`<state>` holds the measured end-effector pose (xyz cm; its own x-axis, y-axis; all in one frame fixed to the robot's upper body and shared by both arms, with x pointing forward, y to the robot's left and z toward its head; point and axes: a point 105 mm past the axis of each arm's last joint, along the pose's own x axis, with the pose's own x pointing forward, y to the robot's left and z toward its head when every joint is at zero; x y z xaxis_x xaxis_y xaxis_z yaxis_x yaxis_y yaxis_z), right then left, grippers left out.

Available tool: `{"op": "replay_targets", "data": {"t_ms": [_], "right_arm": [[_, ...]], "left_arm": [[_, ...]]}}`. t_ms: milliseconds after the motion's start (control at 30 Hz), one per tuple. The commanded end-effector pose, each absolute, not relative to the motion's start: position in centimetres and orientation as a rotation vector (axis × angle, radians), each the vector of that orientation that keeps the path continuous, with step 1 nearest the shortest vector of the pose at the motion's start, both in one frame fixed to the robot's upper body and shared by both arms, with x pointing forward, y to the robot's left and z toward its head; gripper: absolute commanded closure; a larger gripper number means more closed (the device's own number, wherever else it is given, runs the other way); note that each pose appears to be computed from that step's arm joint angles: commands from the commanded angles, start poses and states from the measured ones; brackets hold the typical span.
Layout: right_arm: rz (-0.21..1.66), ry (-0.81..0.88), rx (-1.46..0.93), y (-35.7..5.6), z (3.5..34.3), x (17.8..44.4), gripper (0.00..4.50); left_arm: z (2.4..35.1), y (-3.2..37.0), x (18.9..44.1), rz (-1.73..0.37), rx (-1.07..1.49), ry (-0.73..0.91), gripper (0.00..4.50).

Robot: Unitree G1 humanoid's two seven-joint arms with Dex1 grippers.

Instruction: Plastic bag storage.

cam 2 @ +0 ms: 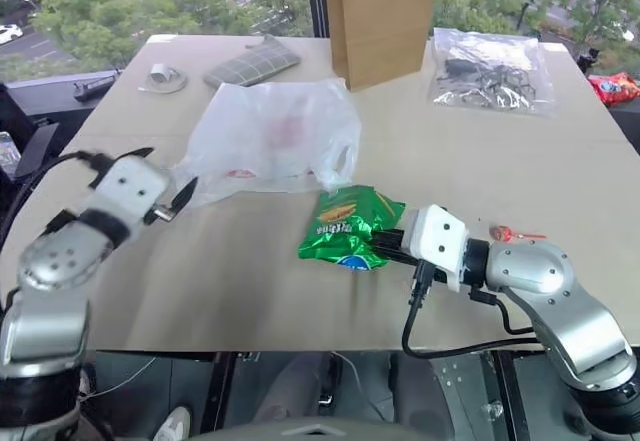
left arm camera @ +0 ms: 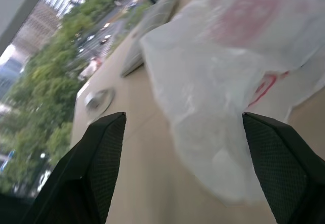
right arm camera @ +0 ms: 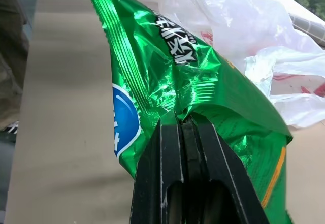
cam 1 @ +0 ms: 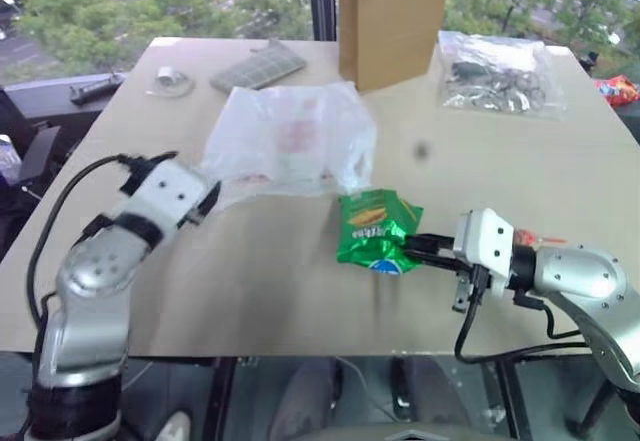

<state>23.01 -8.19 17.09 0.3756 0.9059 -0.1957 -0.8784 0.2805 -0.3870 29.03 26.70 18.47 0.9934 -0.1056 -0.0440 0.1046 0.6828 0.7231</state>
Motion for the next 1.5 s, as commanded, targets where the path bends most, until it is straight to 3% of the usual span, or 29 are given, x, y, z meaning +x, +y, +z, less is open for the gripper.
{"op": "replay_targets", "data": {"t_ms": [33, 200, 567, 667, 800, 900, 1133, 1500], "right_arm": [[1.201, -0.134, -0.489, -8.1, 18.3, 22.6, 4.5], [1.211, -0.132, -0.487, -8.1, 18.3, 22.5, 4.5], [1.177, -0.115, -0.48, -8.3, 18.2, 21.9, 4.5], [1.163, -0.106, -0.477, -8.4, 18.2, 21.8, 4.5], [1.136, -0.089, -0.472, -8.9, 18.0, 21.4, 4.5], [1.115, -0.074, -0.463, -9.3, 17.9, 21.2, 4.5], [1.148, -0.063, -0.445, -9.4, 18.1, 20.5, 4.5], [1.105, -0.097, -0.422, -10.8, 20.6, 20.6, 4.5]], "left_arm": [[18.6, 26.4, 27.3, -0.115, 0.773, -0.038, 0.75], [15.5, 25.6, 28.1, -0.179, 0.725, 0.075, 0.75], [14.1, 24.7, 33.4, -0.159, 0.654, 0.161, 0.75], [14.8, 23.6, 34.2, -0.205, 0.6, 0.132, 1.52], [19.8, 20.9, 34.0, -0.371, 0.26, -0.017, 3.17], [23.2, 20.4, 33.5, -0.463, 0.055, -0.036, 4.44], [25.8, 20.2, 33.2, -0.536, -0.14, -0.003, 4.44], [25.5, 20.4, 32.3, -0.578, -0.217, 0.073, 4.44]]}}
